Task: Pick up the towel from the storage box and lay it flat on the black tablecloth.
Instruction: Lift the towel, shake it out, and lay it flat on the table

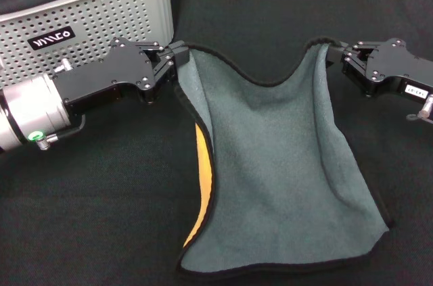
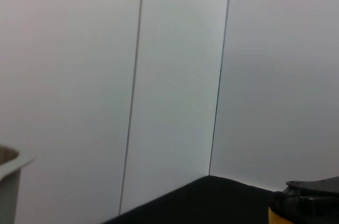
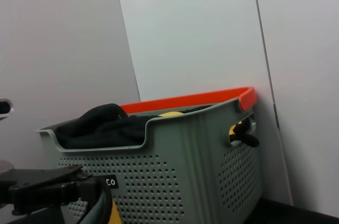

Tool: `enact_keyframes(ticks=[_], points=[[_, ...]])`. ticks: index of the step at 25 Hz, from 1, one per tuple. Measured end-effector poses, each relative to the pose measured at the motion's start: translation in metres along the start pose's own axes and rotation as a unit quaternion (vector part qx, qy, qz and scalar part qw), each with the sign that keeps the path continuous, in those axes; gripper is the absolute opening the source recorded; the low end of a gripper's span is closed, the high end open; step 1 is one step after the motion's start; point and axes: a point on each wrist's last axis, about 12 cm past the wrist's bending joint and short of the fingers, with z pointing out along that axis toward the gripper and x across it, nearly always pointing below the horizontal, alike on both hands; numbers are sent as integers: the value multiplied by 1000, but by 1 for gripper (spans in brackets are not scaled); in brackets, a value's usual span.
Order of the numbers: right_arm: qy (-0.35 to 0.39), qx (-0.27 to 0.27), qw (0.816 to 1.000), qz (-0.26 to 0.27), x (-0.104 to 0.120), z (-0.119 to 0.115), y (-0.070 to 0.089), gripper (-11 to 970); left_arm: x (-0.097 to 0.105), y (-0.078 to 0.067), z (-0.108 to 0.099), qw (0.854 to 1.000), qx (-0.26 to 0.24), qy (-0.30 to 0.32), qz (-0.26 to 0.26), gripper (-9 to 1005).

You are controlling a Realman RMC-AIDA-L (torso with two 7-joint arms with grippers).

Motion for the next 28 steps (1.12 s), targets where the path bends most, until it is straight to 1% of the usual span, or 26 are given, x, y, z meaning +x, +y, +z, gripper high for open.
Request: enact_keyframes(ticks=[4,10,17,19,21,22,25,26,28], points=[[0,0,1000,1,1,-1,0,11,0,4,0,999,3,22,-25,40],[0,1,1000,1,1,-1,0,11,4,6,5,998,11,61,-20,41],[1,2,1000,2,2,-2,1,11,3,10,7,998,-1,67,16,41],[1,2,1000,2,2,-2,1,11,2,11,6,997,-2,67,33,41],[1,3,1000,2,2,-2,0,11,3,10,6,995,0,66,69,41],[1,3,1000,2,2,-2,0,11,3,10,6,995,0,66,69,42],[2,4,1000,2,2,-2,0,11,5,8,7,993,2,65,103,42],[2,5,1000,2,2,-2,0,11,5,8,7,993,2,65,103,42],[2,6,1000,2,2,-2,0,11,5,8,7,991,3,64,118,42]])
